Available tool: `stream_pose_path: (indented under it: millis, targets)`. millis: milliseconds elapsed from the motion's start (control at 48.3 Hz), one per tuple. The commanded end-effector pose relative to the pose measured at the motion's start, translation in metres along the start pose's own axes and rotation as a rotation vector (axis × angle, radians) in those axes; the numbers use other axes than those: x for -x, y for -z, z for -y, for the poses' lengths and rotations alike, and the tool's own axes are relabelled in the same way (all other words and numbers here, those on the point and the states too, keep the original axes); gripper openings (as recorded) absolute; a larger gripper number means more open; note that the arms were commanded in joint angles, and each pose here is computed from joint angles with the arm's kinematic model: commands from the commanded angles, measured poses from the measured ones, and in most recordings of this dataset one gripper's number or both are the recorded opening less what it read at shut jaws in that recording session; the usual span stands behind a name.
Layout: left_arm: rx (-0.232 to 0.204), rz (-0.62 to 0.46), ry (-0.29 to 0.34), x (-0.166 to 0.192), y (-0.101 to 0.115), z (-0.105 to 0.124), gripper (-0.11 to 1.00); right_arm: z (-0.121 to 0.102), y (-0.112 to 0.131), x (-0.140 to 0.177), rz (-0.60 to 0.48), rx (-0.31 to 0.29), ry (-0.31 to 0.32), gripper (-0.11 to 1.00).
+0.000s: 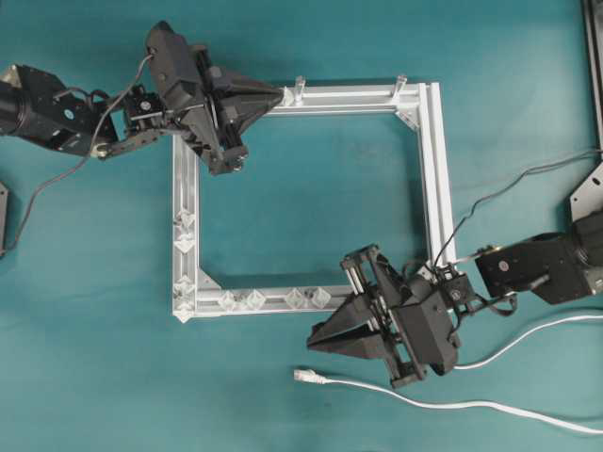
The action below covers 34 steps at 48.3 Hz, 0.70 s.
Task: Move the cable alternately left and right between 8 closely spaced pins so it hooks onto each one.
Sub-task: 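Move the right gripper down toward the white cable's RJ45 plug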
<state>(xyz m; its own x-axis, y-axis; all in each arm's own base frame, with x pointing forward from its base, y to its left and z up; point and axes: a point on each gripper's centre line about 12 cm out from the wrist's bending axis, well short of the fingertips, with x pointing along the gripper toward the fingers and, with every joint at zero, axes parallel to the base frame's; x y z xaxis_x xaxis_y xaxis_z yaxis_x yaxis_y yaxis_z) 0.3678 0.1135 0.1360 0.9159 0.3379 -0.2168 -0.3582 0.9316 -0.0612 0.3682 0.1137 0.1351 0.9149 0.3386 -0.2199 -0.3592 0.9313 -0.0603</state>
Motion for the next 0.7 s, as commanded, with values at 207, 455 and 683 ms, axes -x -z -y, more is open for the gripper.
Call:
stream_pose_path:
  millis: [207, 455, 683]
  targets:
    - [-0.022, -0.102, 0.052, 0.016, -0.032, 0.014, 0.0, -0.005, -0.018, 0.001, -0.098, -0.055, -0.009, 0.0]
    - [-0.029, -0.12, 0.104, 0.048, -0.06, 0.03, 0.0, -0.011, -0.032, 0.009, -0.243, -0.099, -0.009, 0.0]
    - [-0.027, -0.111, 0.116, 0.077, -0.072, 0.03, 0.0, -0.018, -0.039, 0.002, -0.391, -0.176, 0.007, 0.0]
